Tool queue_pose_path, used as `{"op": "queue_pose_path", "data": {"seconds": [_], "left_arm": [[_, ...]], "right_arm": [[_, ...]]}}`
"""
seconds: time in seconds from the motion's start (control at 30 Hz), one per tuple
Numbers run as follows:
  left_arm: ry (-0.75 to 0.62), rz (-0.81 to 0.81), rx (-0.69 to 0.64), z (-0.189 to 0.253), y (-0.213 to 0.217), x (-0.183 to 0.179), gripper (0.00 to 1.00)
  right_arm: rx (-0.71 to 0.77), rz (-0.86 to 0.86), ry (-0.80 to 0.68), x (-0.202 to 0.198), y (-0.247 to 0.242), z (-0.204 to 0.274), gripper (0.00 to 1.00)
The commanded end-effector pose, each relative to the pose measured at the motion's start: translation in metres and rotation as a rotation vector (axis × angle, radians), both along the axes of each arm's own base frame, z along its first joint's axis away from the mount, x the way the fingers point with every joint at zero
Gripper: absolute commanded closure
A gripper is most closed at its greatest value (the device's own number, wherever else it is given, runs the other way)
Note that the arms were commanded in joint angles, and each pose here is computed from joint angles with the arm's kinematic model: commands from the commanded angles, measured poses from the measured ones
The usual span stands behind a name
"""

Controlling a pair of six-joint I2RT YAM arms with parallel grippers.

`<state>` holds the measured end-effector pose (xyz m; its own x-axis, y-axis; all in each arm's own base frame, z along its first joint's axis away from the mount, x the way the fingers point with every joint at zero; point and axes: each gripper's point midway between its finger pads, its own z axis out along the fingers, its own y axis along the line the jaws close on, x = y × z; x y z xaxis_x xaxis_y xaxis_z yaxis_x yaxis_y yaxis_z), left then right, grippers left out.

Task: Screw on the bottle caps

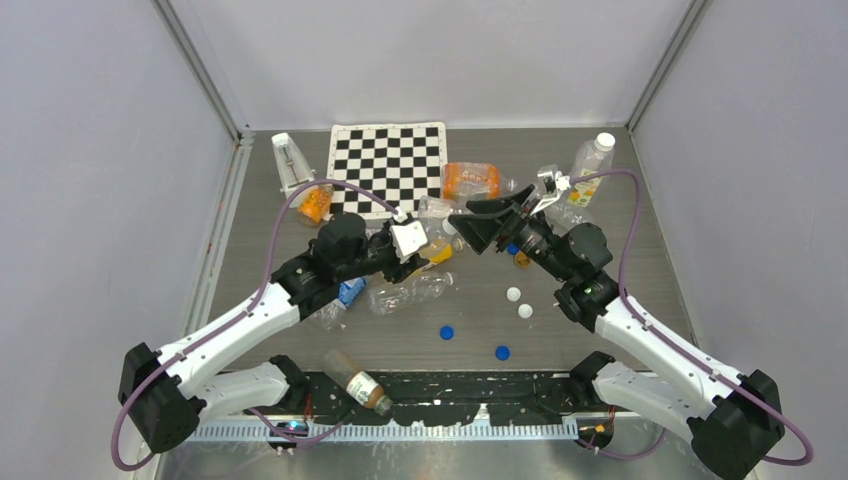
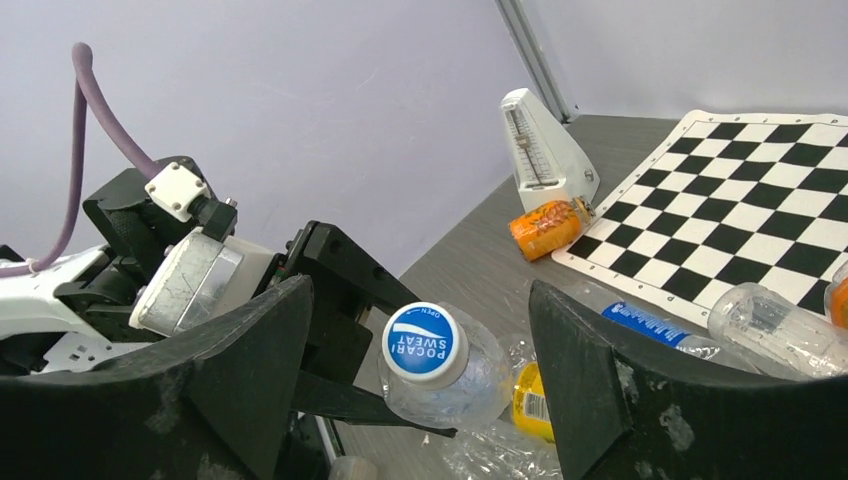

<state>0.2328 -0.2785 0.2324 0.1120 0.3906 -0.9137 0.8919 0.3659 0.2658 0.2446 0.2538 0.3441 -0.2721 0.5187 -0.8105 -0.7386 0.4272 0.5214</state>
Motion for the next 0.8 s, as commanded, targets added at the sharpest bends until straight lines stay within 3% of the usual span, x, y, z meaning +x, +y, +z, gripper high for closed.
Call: {"op": "queue_pose_path", "data": {"seconds": [0.0, 0.4, 0.47, 0.53, 0.57, 0.63, 0.77], "left_arm": [[-0.059, -0.004, -0.094, 0.034, -0.009, 0.005, 1.00], [-0.060, 0.002, -0.105, 0.037, -0.010, 0.007, 1.00], [-0.061, 0.003, -0.106, 0.038, -0.010, 0.007, 1.00], [-0.060, 0.004, -0.104, 0.037, -0.010, 0.007, 1.00], [-0.058, 0.004, -0.103, 0.036, -0.010, 0.007, 1.00], [-0.059, 0.009, -0.102, 0.036, -0.009, 0.007, 1.00], [-0.064, 0.021, -0.101, 0.036, -0.007, 0.008, 1.00]], "right_arm": [[-0.037, 0.038, -0.088, -0.004, 0.006, 0.023, 0.19], [-0.132, 0.104, 0.001, 0.000, 0.030, -0.005, 0.43], [-0.145, 0.107, 0.003, 0.001, 0.032, -0.007, 0.51], [-0.153, 0.102, -0.001, 0.002, 0.032, -0.007, 0.69], [-0.156, 0.090, 0.005, 0.003, 0.032, -0.006, 0.91], [-0.169, 0.073, 0.015, 0.006, 0.030, -0.005, 0.99], [-0.214, 0.050, 0.017, 0.009, 0.026, -0.002, 0.99]]}}
